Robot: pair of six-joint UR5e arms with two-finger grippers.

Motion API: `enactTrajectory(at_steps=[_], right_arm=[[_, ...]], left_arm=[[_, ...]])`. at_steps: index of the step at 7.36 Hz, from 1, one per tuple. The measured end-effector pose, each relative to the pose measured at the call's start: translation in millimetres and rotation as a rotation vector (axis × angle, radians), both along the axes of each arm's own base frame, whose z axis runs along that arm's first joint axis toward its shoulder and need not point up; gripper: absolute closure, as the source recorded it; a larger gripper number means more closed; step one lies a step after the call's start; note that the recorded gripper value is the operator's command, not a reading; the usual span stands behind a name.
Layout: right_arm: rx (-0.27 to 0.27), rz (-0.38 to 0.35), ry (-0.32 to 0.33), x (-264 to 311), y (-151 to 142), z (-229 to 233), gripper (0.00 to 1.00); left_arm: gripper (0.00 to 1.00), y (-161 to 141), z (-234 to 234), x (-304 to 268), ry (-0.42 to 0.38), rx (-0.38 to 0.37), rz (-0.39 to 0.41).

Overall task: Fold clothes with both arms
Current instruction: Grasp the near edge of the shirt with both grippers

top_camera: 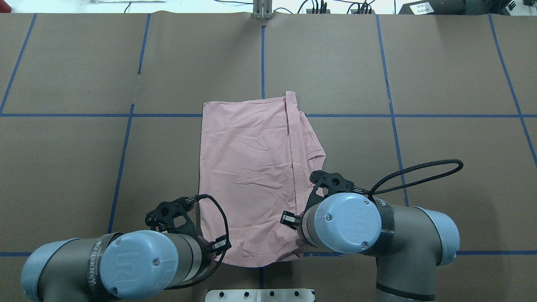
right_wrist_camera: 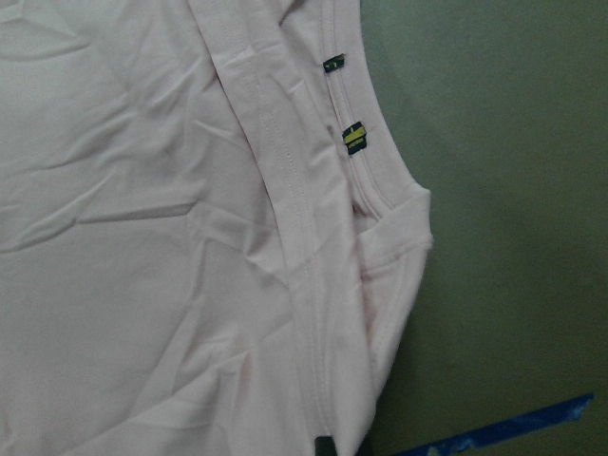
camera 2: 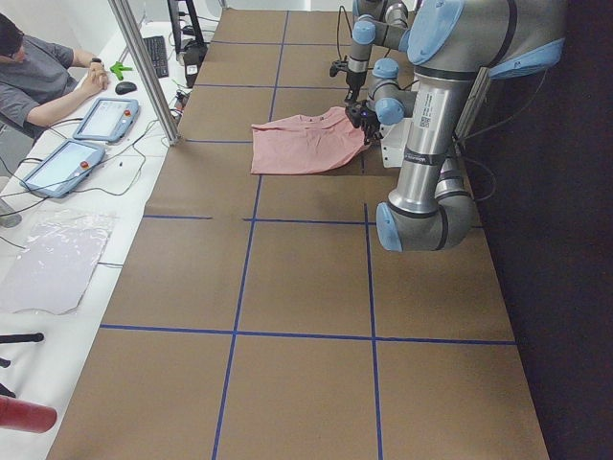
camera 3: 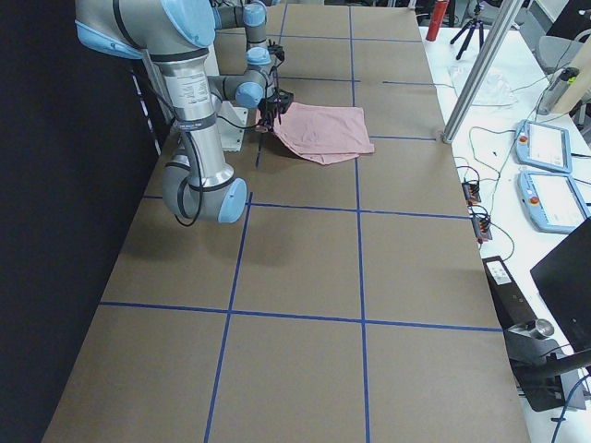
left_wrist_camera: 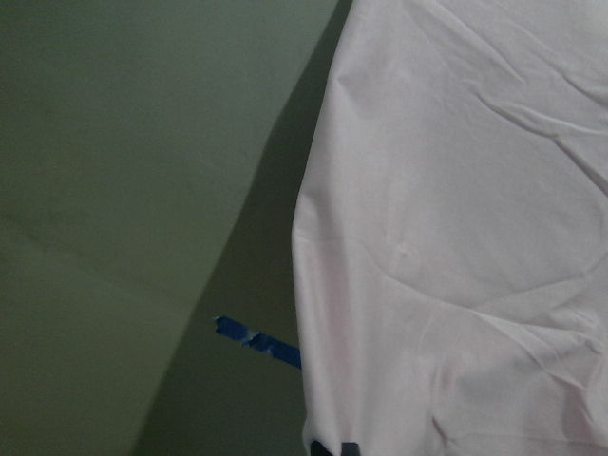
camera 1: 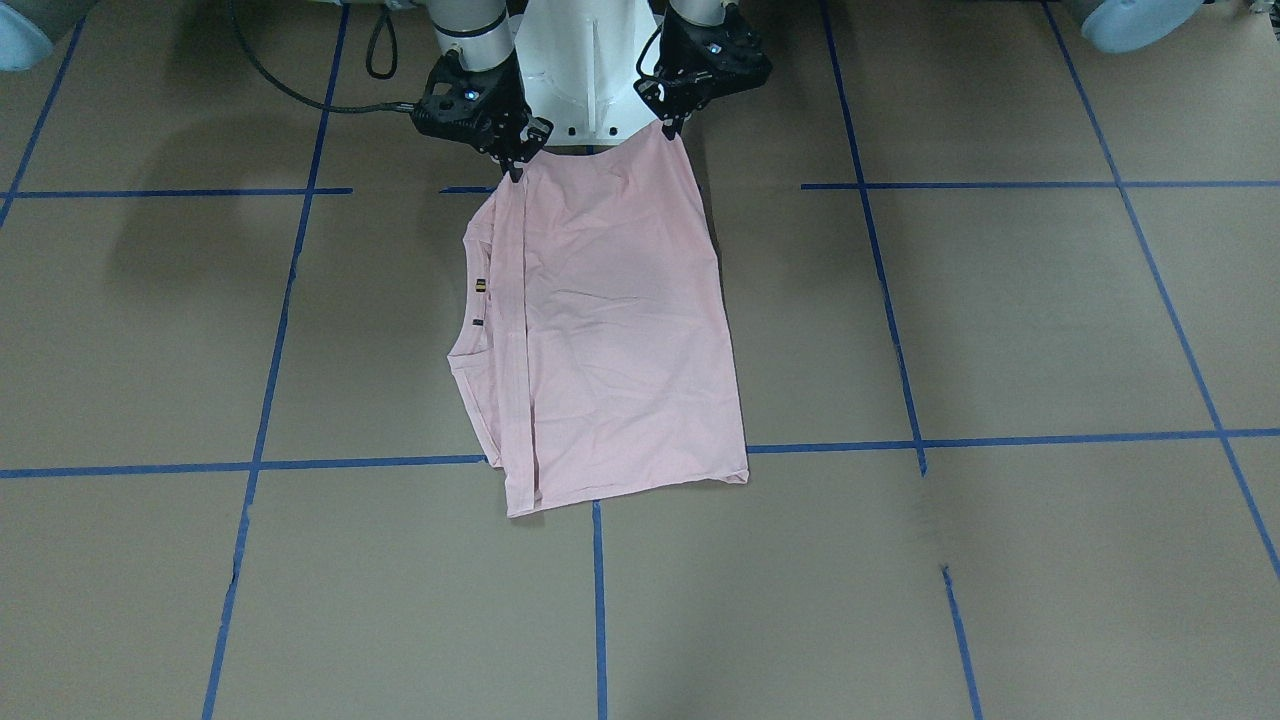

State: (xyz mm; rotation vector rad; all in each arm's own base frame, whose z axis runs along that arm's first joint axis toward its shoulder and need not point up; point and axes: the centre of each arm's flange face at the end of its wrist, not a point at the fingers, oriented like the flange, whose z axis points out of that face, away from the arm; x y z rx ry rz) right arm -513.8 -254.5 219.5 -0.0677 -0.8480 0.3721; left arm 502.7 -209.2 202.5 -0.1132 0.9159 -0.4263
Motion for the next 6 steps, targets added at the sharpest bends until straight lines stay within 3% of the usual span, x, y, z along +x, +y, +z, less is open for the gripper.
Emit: enactTrajectory(at_steps=[6], right_arm=[[0.025, 0.070, 0.022, 0.2, -59.4, 23.0, 1.00]], left_arm=[[1.00, -53.7, 2.5, -14.3, 0.007, 0.016, -0.094]])
